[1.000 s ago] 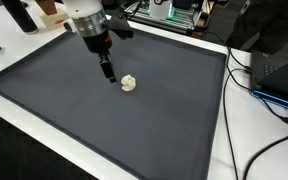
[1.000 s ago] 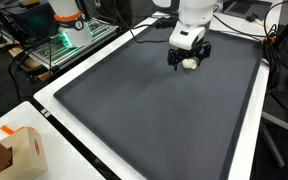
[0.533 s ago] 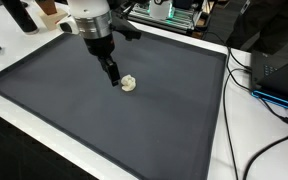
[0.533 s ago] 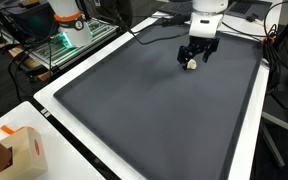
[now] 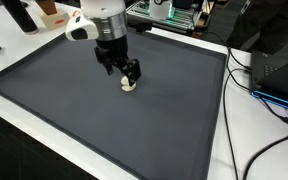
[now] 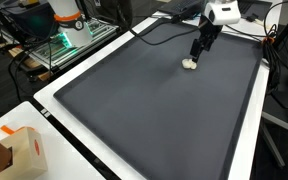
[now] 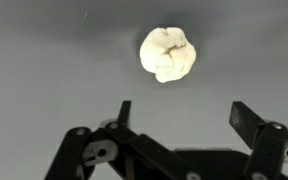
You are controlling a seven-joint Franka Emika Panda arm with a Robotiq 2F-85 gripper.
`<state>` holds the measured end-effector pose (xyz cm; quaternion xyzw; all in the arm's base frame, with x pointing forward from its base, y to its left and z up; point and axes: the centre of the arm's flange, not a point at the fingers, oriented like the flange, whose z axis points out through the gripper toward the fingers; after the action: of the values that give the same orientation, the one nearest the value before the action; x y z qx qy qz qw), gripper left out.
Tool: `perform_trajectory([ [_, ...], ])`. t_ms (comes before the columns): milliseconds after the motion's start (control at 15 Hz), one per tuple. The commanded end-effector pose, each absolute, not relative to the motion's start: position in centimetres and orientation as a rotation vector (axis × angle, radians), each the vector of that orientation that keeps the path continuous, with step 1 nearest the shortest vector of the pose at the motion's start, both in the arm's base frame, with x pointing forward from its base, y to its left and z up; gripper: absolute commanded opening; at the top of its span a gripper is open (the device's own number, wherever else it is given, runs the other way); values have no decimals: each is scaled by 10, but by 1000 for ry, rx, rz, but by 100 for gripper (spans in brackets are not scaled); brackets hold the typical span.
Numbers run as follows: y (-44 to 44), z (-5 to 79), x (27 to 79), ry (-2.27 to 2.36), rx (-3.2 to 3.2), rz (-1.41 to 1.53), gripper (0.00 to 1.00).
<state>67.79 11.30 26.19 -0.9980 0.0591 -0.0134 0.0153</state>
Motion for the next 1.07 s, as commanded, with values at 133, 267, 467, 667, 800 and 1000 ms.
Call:
perform_trajectory([
  [133, 141, 258, 687, -296, -3101, -22, 100],
  [267, 152, 255, 685, -461, -3076, -37, 100],
  [467, 166, 251, 681, -707, -3018, -37, 100],
  [667, 176, 244, 677, -946, -2944, 0, 100],
  [800, 184, 236, 673, -1093, -2902, 51, 100],
  [1000, 194, 223, 667, -1293, -2855, 174, 100],
])
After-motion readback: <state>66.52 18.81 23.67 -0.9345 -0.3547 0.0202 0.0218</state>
